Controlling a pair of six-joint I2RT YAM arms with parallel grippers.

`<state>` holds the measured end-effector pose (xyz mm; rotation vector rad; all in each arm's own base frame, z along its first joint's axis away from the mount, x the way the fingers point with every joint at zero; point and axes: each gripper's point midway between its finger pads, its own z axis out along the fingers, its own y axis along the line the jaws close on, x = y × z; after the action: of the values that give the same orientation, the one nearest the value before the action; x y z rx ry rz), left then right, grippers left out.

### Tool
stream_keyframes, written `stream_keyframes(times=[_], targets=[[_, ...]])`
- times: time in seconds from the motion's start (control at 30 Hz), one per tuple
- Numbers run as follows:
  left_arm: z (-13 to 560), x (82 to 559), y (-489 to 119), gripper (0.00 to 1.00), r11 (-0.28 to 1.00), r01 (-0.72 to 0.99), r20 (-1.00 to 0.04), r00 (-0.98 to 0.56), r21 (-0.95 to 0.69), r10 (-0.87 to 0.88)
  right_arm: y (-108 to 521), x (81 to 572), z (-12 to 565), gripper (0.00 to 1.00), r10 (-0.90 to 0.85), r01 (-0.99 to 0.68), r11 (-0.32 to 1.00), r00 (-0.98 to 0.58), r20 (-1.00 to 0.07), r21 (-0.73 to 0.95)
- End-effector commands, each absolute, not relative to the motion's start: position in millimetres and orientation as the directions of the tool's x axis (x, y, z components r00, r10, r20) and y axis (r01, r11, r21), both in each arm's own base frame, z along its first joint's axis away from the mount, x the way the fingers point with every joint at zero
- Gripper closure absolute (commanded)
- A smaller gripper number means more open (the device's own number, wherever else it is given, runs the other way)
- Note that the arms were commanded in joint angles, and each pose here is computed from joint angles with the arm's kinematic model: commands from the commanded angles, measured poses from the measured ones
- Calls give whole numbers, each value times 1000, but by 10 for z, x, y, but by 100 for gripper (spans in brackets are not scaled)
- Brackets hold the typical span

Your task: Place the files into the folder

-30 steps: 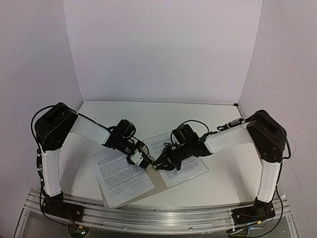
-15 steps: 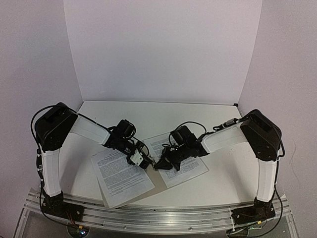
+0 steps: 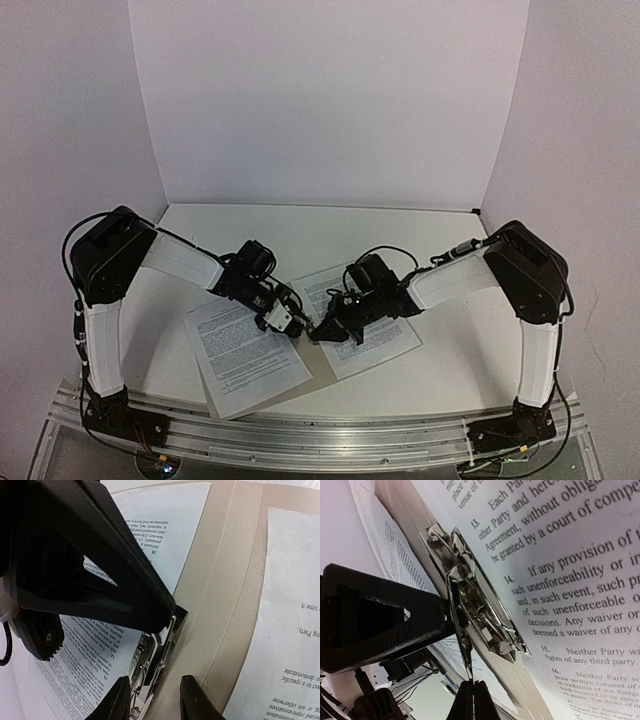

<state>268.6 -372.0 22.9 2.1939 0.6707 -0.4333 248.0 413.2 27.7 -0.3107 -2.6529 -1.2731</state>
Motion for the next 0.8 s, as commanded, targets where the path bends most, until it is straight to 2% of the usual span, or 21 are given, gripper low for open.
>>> stream_keyframes(times=[0.0,0.27,0.43,0.57,0.67,0.77], targets=[[-98,2586,-3375,63,-580,724,-525,681,374,511,3727,2330,-304,100,201,348,725,-932,301,594],[559,2642,-3535,58,-461,816,-662,563,349,495,3528,2264,-441,100,215,359,745,-927,307,562],[613,2563,-3501,60,-417,873,-709,460,253,534,3481,2248,-485,100,223,363,752,-925,306,550],[225,2324,-3312,64,-458,868,-657,460,192,598,3422,2236,-548,100,235,372,760,-922,308,534],[-111,1958,-3066,64,-579,803,-572,544,143,614,3382,2266,-556,100,252,378,761,-921,298,527],[-262,1858,-2949,65,-631,760,-521,604,152,603,3384,2313,-555,100,258,373,763,-924,281,527]])
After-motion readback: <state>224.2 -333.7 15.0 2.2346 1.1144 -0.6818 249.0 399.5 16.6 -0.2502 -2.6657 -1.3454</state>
